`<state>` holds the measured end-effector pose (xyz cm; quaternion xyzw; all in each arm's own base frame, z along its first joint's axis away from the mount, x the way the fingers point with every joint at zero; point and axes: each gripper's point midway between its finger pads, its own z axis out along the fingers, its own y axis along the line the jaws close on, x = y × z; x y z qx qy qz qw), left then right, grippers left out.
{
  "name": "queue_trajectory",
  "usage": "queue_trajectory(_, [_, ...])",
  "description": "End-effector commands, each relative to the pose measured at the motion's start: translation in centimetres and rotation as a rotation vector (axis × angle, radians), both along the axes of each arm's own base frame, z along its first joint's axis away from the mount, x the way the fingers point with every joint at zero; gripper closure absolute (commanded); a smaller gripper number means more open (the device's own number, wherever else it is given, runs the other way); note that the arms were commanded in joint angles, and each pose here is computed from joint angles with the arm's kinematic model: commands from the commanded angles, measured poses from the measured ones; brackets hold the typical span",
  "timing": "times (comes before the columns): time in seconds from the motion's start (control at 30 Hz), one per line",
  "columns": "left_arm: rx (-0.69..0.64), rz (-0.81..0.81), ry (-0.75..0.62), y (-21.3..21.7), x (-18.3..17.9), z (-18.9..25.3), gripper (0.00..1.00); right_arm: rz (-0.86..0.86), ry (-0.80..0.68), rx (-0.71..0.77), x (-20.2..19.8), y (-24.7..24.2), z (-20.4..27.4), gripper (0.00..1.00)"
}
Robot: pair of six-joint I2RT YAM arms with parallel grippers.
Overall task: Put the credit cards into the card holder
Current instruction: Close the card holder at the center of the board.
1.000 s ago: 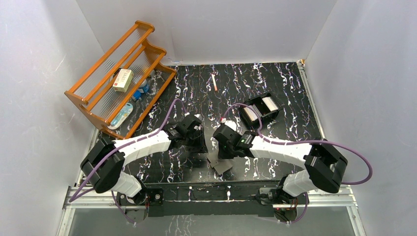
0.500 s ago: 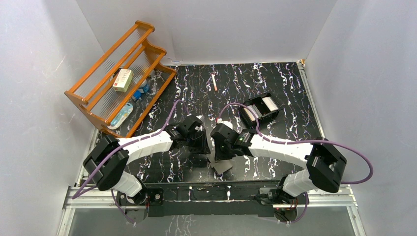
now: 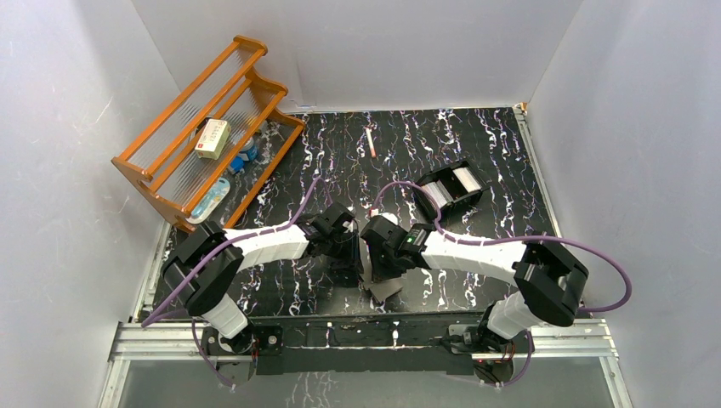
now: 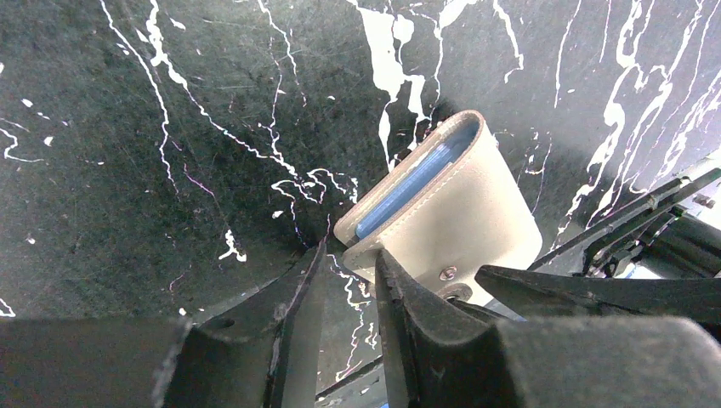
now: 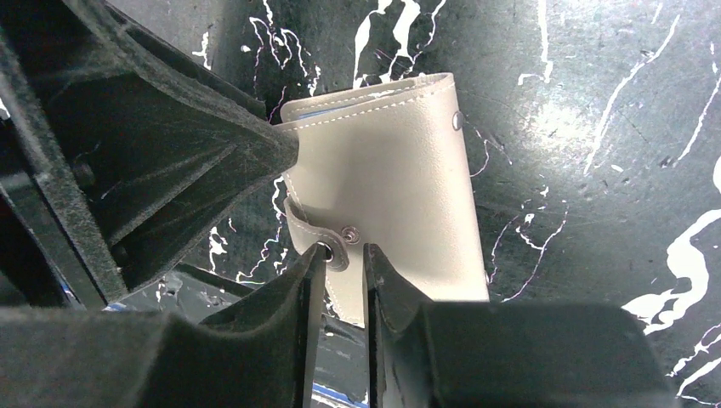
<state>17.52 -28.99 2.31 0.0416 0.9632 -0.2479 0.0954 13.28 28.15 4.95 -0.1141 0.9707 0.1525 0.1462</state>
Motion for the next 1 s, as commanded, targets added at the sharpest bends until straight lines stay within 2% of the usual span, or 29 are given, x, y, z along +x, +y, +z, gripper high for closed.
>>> queue_trajectory(0.0, [0.038, -0.022, 0.011, 0.5, -0.3, -0.4, 0.74, 0.02, -0.012, 0.04, 0.4, 1.0, 0.4, 0.7])
queue_trajectory(0.17, [0.046, -0.019, 0.007, 0.6, -0.3, -0.5, 0.75, 0.024, -0.009, 0.045, 0.3, 1.0, 0.1, 0.71])
queue_trajectory(0.33, [0.045, -0.015, 0.008, 0.6, -0.3, -0.4, 0.75, 0.027, -0.011, 0.042, 0.3, 1.0, -0.2, 0.75])
queue_trajectory(0.4, [0.046, -0.013, 0.007, 0.7, -0.3, -0.4, 0.76, 0.024, -0.013, 0.039, 0.3, 0.9, -0.2, 0.79])
queue_trajectory(0.6, [0.049, -0.008, 0.005, 0.7, -0.2, -0.4, 0.76, -0.005, -0.057, 0.016, 1.1, -0.1, 0.1, 1.0])
queue_trajectory(0.97, [0.056, -0.007, 0.004, 0.9, -0.3, -0.4, 0.76, -0.022, -0.071, 0.018, 1.4, -1.0, -0.3, 1.0])
